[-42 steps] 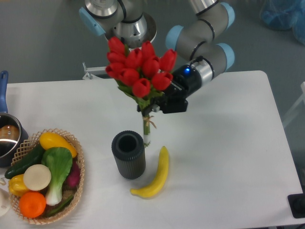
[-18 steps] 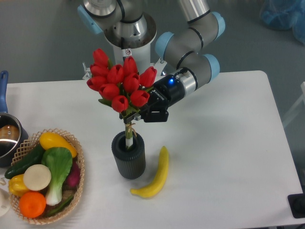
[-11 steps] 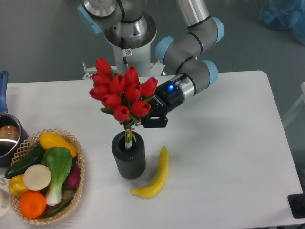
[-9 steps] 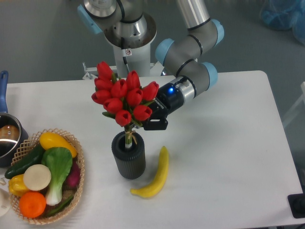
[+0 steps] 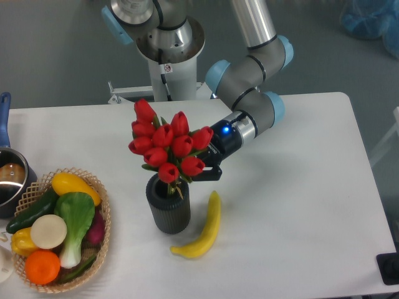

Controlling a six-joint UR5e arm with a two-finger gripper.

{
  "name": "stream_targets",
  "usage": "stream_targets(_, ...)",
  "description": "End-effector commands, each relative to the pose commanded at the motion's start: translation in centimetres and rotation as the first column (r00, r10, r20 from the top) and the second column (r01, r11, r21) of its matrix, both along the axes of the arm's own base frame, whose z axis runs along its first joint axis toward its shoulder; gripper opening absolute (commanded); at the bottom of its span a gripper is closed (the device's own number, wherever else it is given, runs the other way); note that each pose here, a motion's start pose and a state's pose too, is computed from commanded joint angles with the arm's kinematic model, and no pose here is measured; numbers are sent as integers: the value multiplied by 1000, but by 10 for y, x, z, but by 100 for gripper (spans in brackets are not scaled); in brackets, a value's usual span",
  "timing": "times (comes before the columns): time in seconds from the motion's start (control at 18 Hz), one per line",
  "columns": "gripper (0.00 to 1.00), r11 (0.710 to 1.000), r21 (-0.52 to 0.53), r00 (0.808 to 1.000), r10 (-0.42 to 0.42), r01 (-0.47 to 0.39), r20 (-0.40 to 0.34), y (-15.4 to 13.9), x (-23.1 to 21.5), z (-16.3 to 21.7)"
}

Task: Insert the flowers into the vase
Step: 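Lower the tulip stems into the vase opening, then push the bouquet further down and settle it upright in the vase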

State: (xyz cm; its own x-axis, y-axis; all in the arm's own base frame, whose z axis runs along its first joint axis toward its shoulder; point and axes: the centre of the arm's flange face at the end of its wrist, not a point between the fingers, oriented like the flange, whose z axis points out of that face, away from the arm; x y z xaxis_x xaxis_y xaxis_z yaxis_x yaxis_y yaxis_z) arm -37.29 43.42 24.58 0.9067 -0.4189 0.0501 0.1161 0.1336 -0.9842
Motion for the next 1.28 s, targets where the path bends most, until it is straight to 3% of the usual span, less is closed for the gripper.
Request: stream_targets(1.28,25,1000,-4,1000,-7,7,1,1,15,-23)
